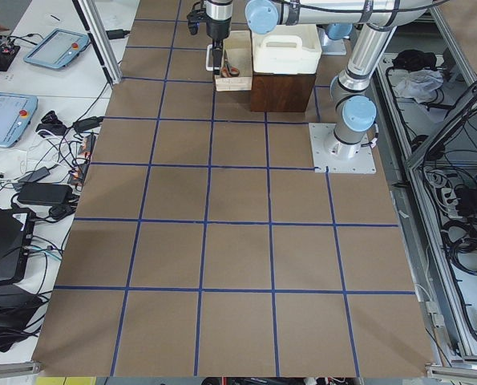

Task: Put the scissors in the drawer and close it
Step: 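Raise the right gripper away from the drawer while the left arm moves toward it, then bring the left gripper down to the drawer's white handle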

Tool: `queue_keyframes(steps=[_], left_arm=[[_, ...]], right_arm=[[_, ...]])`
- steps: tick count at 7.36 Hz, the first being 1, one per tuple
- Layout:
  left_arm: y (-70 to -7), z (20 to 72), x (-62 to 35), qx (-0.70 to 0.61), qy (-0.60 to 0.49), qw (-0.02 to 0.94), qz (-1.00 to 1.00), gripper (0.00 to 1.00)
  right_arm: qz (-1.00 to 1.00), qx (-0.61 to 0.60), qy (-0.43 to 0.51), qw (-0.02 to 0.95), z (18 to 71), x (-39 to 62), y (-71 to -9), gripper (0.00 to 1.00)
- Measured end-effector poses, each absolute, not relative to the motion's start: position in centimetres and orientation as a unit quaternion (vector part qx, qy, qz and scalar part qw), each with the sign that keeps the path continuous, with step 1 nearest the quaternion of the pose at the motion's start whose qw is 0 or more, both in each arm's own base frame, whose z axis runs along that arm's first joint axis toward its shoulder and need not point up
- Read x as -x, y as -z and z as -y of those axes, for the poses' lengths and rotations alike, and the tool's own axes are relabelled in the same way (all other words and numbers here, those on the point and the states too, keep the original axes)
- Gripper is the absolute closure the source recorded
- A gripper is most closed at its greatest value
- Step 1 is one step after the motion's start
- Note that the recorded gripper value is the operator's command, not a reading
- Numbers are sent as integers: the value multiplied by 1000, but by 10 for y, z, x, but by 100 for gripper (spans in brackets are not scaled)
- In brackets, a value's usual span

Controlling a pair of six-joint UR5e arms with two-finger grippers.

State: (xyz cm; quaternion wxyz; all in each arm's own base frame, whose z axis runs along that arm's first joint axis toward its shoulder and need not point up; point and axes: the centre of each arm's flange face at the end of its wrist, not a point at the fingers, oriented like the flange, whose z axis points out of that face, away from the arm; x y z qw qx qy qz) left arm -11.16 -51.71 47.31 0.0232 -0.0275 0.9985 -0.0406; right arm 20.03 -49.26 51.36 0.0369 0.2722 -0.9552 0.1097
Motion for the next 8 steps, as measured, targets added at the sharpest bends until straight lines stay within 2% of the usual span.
queue_keyframes(steps=[3,8], left_arm=[[-448,541,166,26,57,-2,-998,0],[-381,585,252,47,53,-11,-997,0]], right_arm=[[987,-143,-64,25,476,-196,-511,0],[997,-57,-56,14,460,-194,-522,0]])
